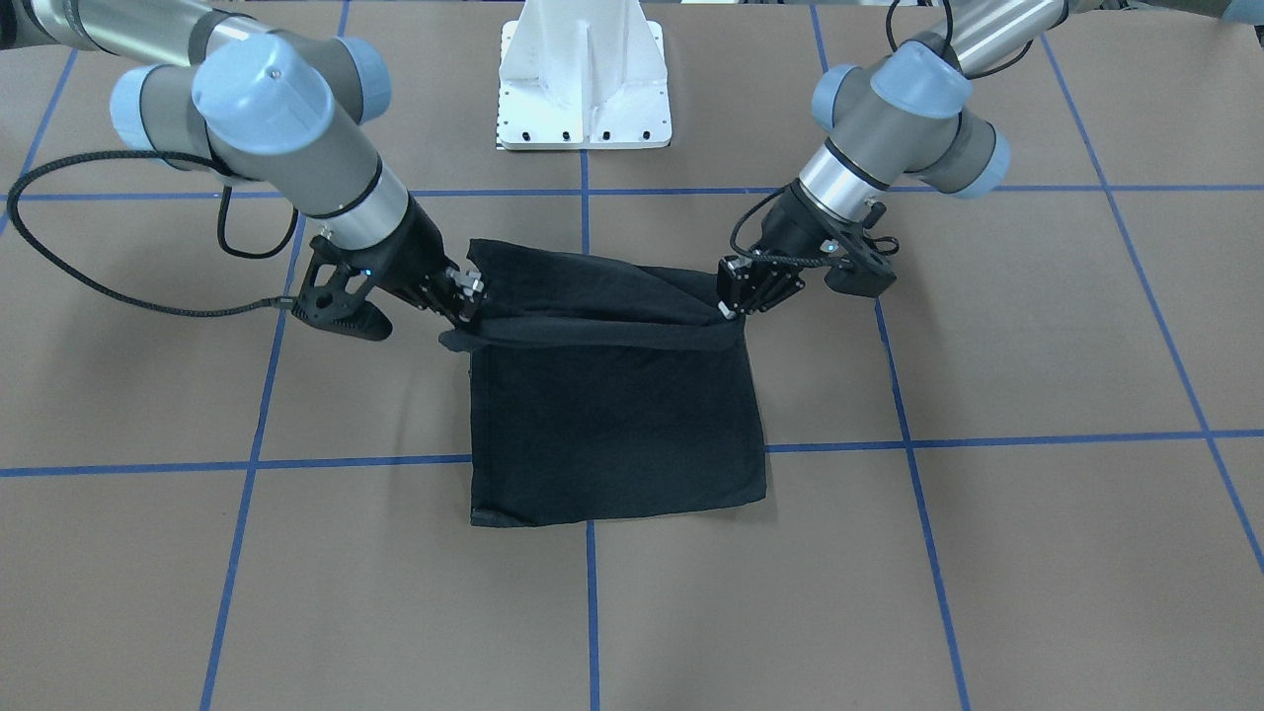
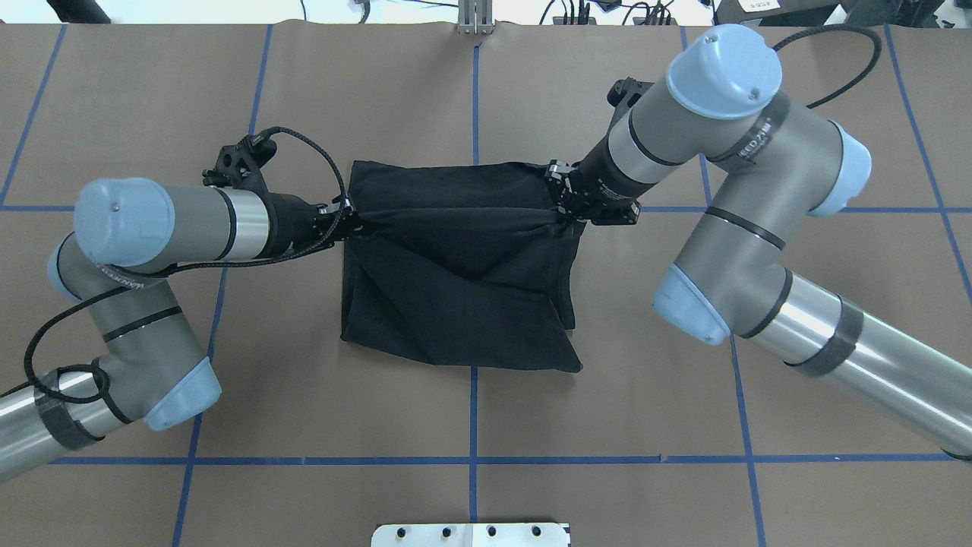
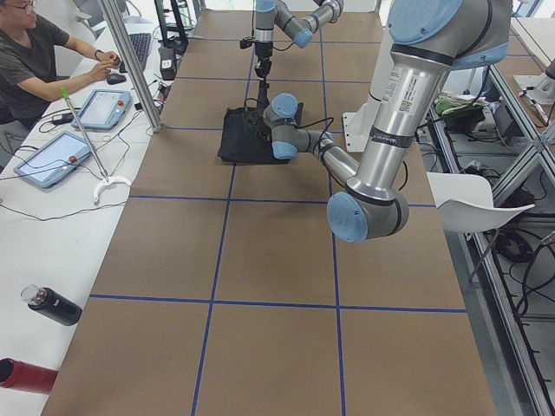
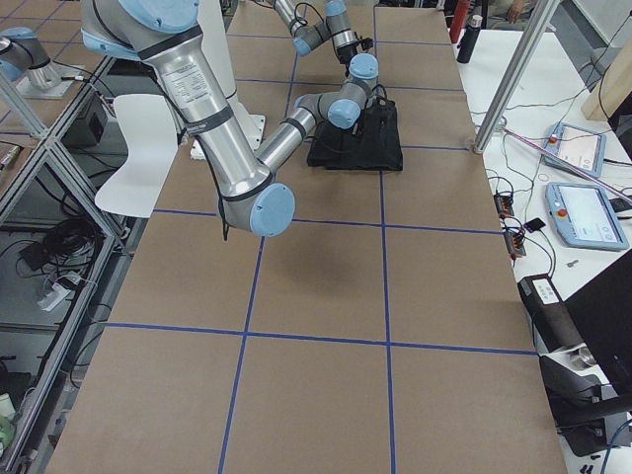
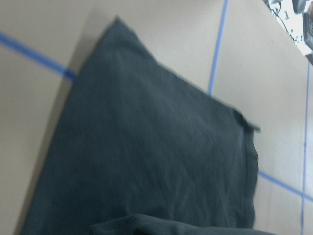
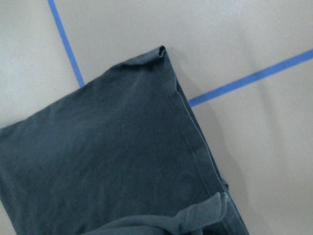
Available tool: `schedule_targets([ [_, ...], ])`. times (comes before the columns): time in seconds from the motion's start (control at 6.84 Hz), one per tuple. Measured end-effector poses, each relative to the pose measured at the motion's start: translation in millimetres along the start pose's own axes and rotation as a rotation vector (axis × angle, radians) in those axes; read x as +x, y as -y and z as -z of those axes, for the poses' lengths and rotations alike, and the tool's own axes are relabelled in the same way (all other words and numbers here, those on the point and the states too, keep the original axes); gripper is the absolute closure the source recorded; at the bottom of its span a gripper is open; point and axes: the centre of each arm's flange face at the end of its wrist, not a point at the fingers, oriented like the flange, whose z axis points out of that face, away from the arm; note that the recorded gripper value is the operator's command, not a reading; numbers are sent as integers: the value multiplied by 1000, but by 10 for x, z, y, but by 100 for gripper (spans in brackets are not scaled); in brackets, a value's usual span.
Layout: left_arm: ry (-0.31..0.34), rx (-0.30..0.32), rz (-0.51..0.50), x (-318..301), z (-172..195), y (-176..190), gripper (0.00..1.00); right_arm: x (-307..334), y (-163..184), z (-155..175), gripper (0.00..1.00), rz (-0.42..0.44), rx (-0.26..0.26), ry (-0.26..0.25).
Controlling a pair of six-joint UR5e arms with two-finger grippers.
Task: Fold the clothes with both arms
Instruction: 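Lift both near corners and fold them over toward the far end, then lower the held corners with both grippers onto the far edge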
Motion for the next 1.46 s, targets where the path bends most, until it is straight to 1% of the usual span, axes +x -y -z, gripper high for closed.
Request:
schedule_targets([
  [0.29, 11, 33, 6, 133, -221, 253, 100, -131, 338, -280, 100, 5, 48, 16],
  [0.44, 18, 42, 10, 156, -296, 325, 100, -136, 430, -381, 100, 11, 62, 27],
  [0.73, 34, 70, 21, 154, -368, 526, 100, -250, 505, -395, 100, 16, 77, 47],
  [1.17, 40, 113, 35, 214, -380, 813, 100, -279, 634, -354, 100, 4, 92, 48],
  [1.46, 46, 125, 45, 290, -484, 899, 100, -328, 646, -328, 100, 3, 95, 53],
])
